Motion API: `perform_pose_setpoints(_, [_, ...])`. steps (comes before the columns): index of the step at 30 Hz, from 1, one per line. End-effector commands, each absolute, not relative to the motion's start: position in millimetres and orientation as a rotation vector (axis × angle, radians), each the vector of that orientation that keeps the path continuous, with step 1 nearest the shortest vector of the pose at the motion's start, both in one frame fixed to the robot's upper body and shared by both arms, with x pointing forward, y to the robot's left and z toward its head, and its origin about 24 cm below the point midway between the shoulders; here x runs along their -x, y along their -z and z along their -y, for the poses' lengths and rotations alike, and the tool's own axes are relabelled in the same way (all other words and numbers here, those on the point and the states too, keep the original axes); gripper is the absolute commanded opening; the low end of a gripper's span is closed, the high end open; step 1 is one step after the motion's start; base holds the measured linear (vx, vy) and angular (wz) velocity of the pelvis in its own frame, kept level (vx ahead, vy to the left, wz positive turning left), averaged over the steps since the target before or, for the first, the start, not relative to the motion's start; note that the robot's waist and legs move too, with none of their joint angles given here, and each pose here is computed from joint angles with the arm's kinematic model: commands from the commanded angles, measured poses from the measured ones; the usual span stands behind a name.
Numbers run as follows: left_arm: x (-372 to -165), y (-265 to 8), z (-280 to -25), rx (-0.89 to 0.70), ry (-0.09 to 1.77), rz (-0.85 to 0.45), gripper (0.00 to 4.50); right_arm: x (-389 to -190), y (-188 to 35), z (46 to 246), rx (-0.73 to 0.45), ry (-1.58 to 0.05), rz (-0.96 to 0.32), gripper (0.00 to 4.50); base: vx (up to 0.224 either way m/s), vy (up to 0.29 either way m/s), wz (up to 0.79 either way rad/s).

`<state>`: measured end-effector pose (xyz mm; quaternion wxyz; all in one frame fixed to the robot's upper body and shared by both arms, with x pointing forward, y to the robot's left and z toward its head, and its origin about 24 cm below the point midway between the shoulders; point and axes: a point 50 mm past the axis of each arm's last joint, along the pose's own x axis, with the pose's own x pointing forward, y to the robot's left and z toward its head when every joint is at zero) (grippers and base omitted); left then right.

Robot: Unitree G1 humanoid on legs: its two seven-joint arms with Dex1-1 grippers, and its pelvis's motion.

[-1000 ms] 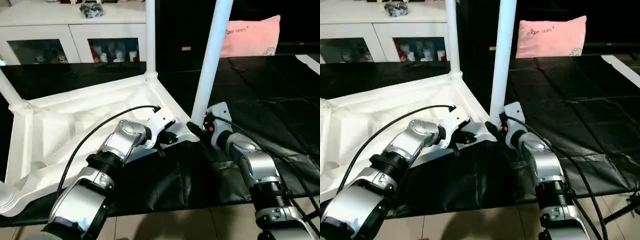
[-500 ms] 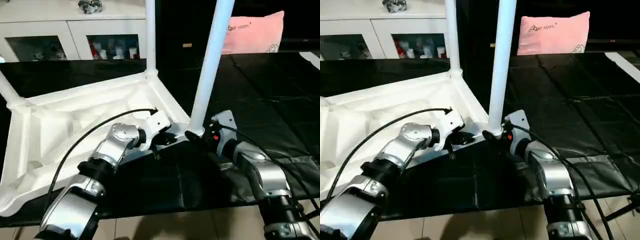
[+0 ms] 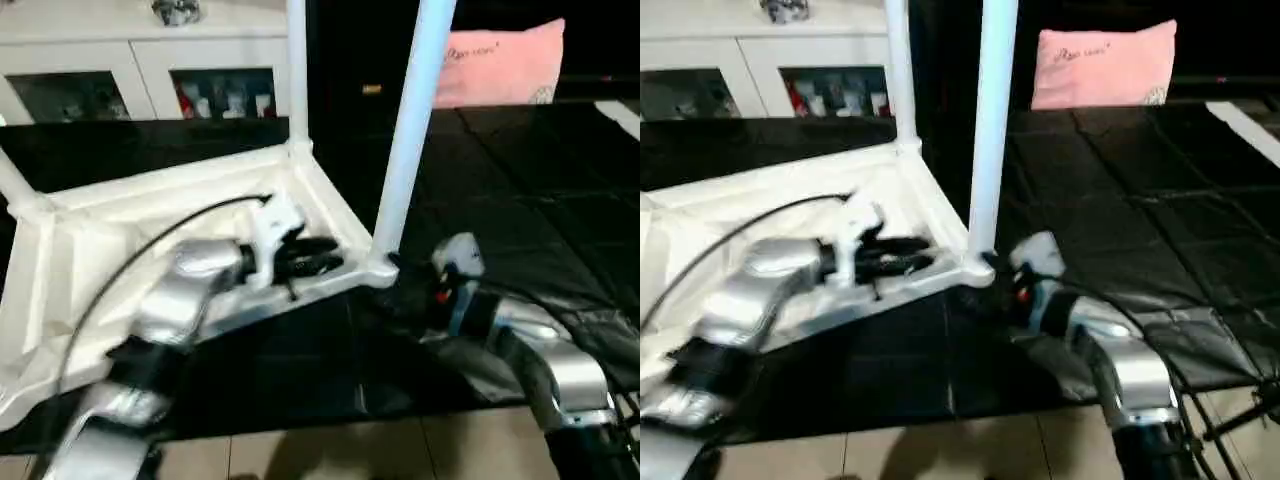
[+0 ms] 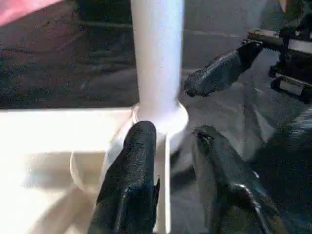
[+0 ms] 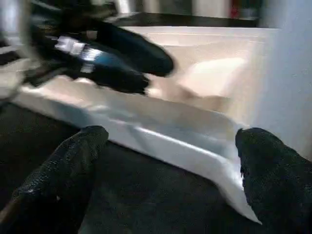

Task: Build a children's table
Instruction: Rotate leg to tighten, then rotate table base

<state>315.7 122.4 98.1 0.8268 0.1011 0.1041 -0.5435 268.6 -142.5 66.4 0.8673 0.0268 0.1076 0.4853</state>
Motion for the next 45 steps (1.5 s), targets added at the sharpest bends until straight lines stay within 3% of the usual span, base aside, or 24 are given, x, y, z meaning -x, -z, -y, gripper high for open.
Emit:
perform_pose_setpoints(1, [-308.7, -106.3, -133.4, -0.238, 1.165, -0.225, 1.82, -262.9, -68.6, 141.3, -0.046, -1.069, -0.242, 4.5, 0.0, 0.0, 0.0])
perform_pose_setpoints(4, [-294.8, -106.7, -153.6, -0.283, 1.159, -0.275, 2.0, -260.5, -67.0, 143.0, -0.01, -1.083, -0.27, 4.5, 0.0, 0.0, 0.0])
perform_pose_setpoints(9, [-272.1, -107.3, -179.3, -0.322, 1.132, -0.358, 2.39, -257.3, -69.9, 135.2, -0.082, -1.161, -0.29, 4.5, 0.0, 0.0, 0.0])
perform_pose_setpoints(12, [-251.9, -106.0, -195.3, -0.336, 1.129, -0.465, 2.65, -264.4, -68.3, 106.6, -0.114, -1.158, -0.281, 4.5, 0.0, 0.0, 0.0])
perform_pose_setpoints(13, [-251.9, -106.0, -195.3, -0.336, 1.129, -0.465, 2.76, -264.4, -68.3, 106.6, -0.114, -1.158, -0.281, 4.5, 0.0, 0.0, 0.0])
perform_pose_setpoints(16, [-238.2, -103.4, -206.0, -0.348, 1.131, -0.564, 2.87, -280.4, -66.0, 77.9, -0.131, -1.081, -0.263, 4.5, 0.0, 0.0, 0.0])
perform_pose_setpoints(18, [-236.8, -102.2, -207.9, -0.355, 1.125, -0.586, 3.22, -284.9, -65.3, 72.5, -0.121, -1.057, -0.26, 4.5, 0.0, 0.0, 0.0])
perform_pose_setpoints(21, [-233.3, -91.3, -215.9, -0.436, 1.091, -0.672, 3.31, -305.6, -65.3, 59.7, -0.053, -0.942, -0.21, 4.5, 0.0, 0.0, 0.0])
perform_pose_setpoints(22, [-232.5, -88.1, -217.9, -0.458, 1.08, -0.695, 3.59, -312.2, -66.7, 56.8, -0.049, -0.906, -0.195, 4.5, 0.0, 0.0, 0.0])
perform_pose_setpoints(25, [-233.8, -83.3, -219.5, -0.481, 1.046, -0.723, 3.69, -330.6, -71.7, 54.7, -0.048, -0.795, -0.173, 4.5, 0.0, 0.0, 0.0])
perform_pose_setpoints(33, [-235.1, -76.9, -215.3, -0.505, 1.024, -0.73, 4.43, -360.7, -70.3, 78.2, -0.093, -0.496, -0.173, 4.5, 0.0, 0.0, 0.0])
perform_pose_setpoints(36, [-241.7, -73.7, -215.9, -0.527, 0.979, -0.712, 4.43, -369.5, -68.2, 96.8, -0.113, -0.364, -0.173, 4.5, 0.0, 0.0, 0.0])
perform_pose_setpoints(45, [-252.4, -72.7, -216.3, -0.573, 0.932, -0.678, 4.43, -381.3, -70.5, 145.1, -0.096, -0.173, -0.158, 4.5, 0.0, 0.0, 0.0])
